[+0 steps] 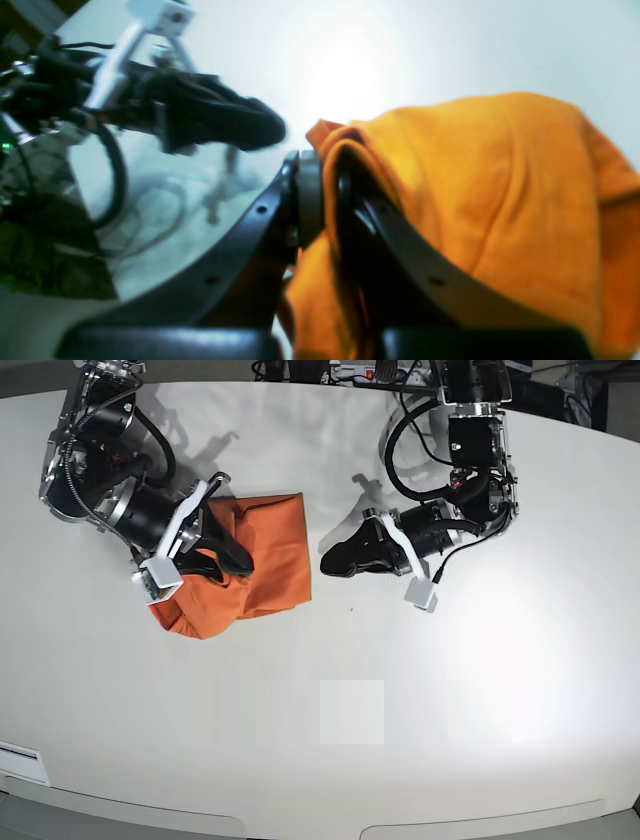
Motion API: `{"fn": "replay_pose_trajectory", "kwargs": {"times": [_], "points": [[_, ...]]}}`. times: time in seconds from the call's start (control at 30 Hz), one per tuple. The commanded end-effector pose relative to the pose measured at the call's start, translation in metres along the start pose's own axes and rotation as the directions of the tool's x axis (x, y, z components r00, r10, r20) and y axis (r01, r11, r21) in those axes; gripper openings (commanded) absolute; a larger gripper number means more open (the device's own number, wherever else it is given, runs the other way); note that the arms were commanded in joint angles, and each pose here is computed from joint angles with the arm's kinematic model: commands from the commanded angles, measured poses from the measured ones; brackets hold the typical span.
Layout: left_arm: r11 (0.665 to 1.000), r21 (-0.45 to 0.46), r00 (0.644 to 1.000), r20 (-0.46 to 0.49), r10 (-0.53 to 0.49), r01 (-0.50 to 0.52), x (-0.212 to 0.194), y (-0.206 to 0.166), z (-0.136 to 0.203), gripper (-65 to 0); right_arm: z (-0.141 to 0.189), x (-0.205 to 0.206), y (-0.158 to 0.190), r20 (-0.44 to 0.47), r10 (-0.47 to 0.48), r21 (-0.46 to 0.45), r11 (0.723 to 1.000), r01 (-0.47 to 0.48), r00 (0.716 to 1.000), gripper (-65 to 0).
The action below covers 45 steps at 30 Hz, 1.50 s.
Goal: Fold the T-shirt properly
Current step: 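Lift the folded bundle's end with the right gripper and fold it over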
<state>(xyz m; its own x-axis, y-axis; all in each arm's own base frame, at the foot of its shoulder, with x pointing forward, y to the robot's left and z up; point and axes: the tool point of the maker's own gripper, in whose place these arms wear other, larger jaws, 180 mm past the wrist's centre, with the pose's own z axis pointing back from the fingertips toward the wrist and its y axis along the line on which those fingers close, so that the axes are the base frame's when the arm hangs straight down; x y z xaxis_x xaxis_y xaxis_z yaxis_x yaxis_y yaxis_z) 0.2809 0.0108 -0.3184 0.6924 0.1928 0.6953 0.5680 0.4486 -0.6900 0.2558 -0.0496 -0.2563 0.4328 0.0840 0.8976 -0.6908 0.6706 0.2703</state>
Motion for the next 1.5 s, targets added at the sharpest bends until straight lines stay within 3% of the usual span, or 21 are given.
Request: {"fn": "replay_pose_trajectory", "kwargs": {"times": [0.0, 0.13, 0.27, 0.3, 0.43, 0.53, 0.73, 0.97, 1.13, 1.4, 1.47], "points": [[0.999, -0.026, 0.998, 0.049, -0.037, 0.038, 0.018, -0.007, 0.002, -65.0, -0.004, 0.014, 0.008, 0.054, 0.019, 0.022, 1.0, -0.02, 0.998, -65.0], [0.999, -0.035, 0.998, 0.059, -0.035, 0.037, 0.02, -0.008, 0.004, -65.0, -0.022, 0.009, 0.011, 0.062, 0.027, 0.006, 1.0, -0.027, 0.998, -63.2], [0.998, -0.044, 0.997, 0.067, -0.03, 0.033, 0.022, -0.009, 0.004, -65.0, -0.04, 0.002, 0.014, 0.02, 0.069, 0.016, 0.997, -0.069, 0.997, -30.3], [0.999, -0.042, 0.997, 0.065, -0.031, 0.034, 0.022, -0.009, 0.004, -65.0, -0.045, -0.001, 0.016, -0.007, 0.091, 0.021, 0.996, -0.091, 0.996, -26.1], [0.999, -0.04, 0.997, 0.063, -0.033, 0.035, 0.021, -0.008, 0.005, -65.0, -0.057, -0.001, 0.034, -0.041, 0.143, 0.086, 0.987, -0.139, 0.989, -25.8], [0.999, -0.04, 0.997, 0.063, -0.033, 0.035, 0.021, -0.008, 0.005, -65.0, -0.061, 0.011, 0.044, -0.014, 0.179, 0.118, 0.977, -0.177, 0.984, -25.8], [0.999, -0.039, 0.999, 0.042, -0.034, 0.036, 0.018, -0.008, 0.005, -65.0, -0.036, 0.047, 0.029, 0.052, 0.272, 0.002, 0.962, -0.272, 0.961, -25.8], [0.999, -0.041, 0.999, 0.043, -0.033, 0.035, 0.018, -0.009, 0.005, -65.0, 0.005, 0.02, -0.015, -0.033, 0.212, -0.16, 0.964, -0.215, 0.977, -26.3], [0.998, -0.055, 0.998, 0.056, -0.027, 0.03, 0.02, -0.011, 0.005, -65.0, 0.008, -0.009, -0.032, -0.103, 0.154, -0.163, 0.972, -0.169, 0.983, -29.5], [0.998, -0.055, 0.998, 0.056, -0.027, 0.03, 0.02, -0.011, 0.005, -65.0, -0.004, -0.024, -0.061, -0.092, 0.086, -0.193, 0.976, -0.102, 0.992, -29.8], [0.998, -0.055, 0.998, 0.056, -0.026, 0.03, 0.02, -0.011, 0.005, -65.0, -0.005, -0.023, -0.062, -0.087, 0.082, -0.191, 0.977, -0.098, 0.993, -38.0]]}}
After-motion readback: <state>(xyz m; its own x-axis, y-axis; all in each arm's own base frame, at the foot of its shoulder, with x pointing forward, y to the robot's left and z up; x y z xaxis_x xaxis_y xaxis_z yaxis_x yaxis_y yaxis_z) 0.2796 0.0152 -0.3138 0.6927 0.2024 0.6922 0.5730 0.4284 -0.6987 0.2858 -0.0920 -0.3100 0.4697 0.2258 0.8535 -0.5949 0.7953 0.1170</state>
